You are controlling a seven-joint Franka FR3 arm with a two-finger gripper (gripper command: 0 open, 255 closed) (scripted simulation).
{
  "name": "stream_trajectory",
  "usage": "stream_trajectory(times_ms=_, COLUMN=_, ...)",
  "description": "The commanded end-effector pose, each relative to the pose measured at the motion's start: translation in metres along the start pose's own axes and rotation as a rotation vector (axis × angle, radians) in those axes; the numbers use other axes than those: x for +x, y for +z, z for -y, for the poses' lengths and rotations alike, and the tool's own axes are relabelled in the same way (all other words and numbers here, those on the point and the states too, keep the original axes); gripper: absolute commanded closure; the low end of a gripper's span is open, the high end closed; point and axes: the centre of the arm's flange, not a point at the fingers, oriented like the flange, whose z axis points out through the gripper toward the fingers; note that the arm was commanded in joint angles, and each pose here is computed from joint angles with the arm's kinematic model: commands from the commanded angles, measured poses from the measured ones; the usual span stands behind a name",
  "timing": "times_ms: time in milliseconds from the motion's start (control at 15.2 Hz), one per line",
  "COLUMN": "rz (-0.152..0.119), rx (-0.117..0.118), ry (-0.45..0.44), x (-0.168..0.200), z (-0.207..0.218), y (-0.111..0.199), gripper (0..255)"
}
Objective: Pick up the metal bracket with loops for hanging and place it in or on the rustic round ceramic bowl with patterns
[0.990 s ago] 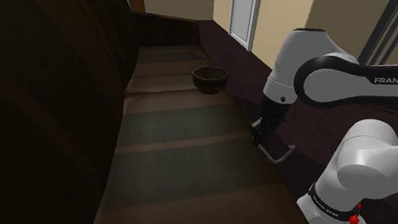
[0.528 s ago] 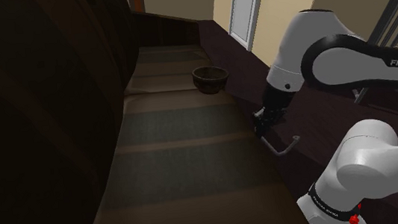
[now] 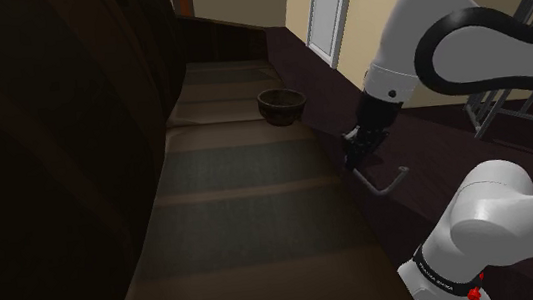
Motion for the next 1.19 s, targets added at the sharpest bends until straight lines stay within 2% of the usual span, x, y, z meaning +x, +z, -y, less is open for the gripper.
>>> stream_trajectory(times_ms=0, rz=0.000, rx=0.000, ry=0.000, x=0.000, z=0.002, y=-0.011, gripper=255)
stream_trajectory(times_ms=792, rz=0.000, rx=0.000, ry=0.000, x=0.002, z=0.012, y=-0.068, gripper=255)
stream_trajectory(times_ms=1122, rz=0.000, rx=0.000, ry=0.000, x=0.067, z=0.002, y=-0.067, gripper=255)
